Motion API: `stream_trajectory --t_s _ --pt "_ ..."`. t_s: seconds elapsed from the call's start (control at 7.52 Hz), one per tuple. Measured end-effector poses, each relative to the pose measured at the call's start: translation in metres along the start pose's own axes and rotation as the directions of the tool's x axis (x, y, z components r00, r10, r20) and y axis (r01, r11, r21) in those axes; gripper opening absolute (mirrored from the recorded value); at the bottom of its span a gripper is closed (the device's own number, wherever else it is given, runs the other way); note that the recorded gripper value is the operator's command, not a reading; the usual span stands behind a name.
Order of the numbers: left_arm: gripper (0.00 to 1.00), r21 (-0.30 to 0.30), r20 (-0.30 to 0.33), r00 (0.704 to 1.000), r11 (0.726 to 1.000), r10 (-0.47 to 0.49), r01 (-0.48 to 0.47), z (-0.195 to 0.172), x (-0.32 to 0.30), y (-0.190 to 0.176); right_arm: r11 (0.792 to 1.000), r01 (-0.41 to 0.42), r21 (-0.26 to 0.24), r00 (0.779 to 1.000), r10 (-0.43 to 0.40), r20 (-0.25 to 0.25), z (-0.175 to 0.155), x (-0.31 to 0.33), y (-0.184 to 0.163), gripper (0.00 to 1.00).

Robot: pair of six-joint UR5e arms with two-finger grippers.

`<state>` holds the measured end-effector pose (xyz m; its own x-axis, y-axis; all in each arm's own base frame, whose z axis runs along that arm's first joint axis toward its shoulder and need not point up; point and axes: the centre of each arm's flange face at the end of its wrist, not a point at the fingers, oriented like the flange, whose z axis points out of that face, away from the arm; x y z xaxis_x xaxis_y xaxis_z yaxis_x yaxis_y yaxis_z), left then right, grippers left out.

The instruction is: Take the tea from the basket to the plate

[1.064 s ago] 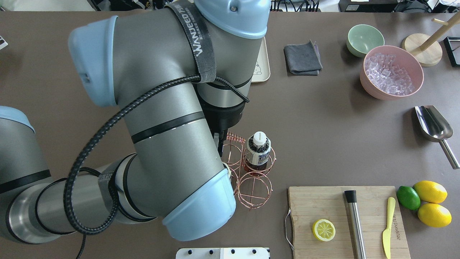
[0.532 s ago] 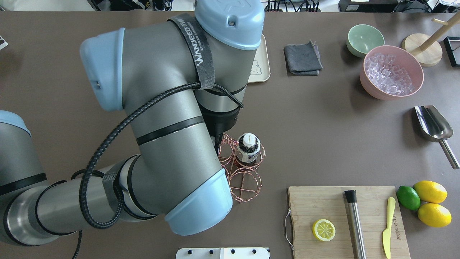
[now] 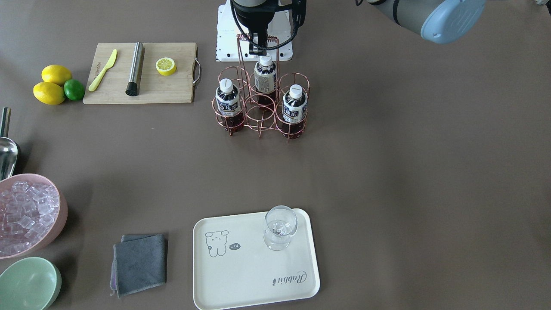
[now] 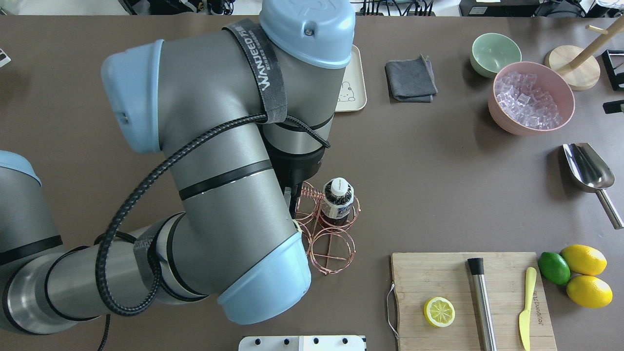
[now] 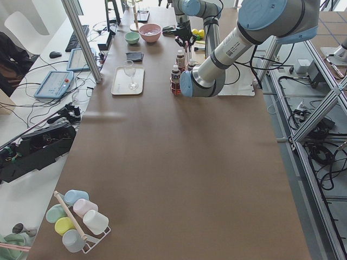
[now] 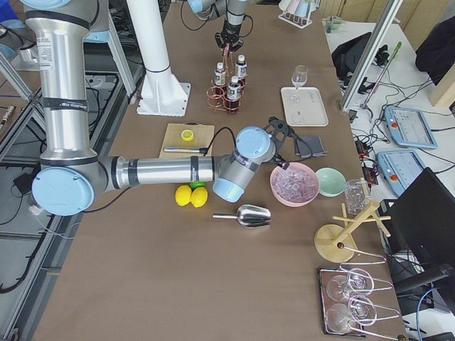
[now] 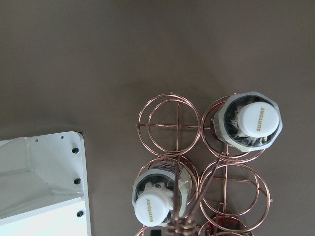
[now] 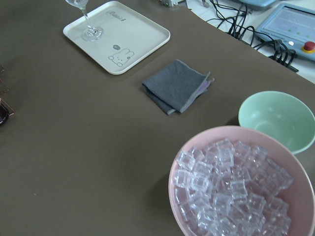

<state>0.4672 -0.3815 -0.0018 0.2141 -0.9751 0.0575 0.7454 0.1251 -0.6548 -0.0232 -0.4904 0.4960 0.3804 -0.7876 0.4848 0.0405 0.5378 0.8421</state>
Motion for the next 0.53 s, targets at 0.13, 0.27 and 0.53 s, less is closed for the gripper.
stream_trajectory --t_s 0.13,0.27,0.53 --pt "0.00 -0.008 -0.006 1.000 1.000 0.006 -0.006 -0.004 -0.003 -0.001 0.999 0.036 0.025 0.999 -0.036 0.030 0.014 -0.011 -0.036 0.99" --pt "0.00 -0.013 -0.009 1.000 1.000 0.009 -0.009 -0.007 -0.006 -0.001 0.998 0.036 0.042 0.998 -0.038 0.048 0.028 -0.021 -0.058 0.99" --pt "0.00 -0.017 -0.012 1.000 1.000 0.011 -0.012 -0.008 -0.007 -0.002 0.996 -0.033 0.087 0.998 0.029 0.057 0.063 -0.047 -0.081 0.99"
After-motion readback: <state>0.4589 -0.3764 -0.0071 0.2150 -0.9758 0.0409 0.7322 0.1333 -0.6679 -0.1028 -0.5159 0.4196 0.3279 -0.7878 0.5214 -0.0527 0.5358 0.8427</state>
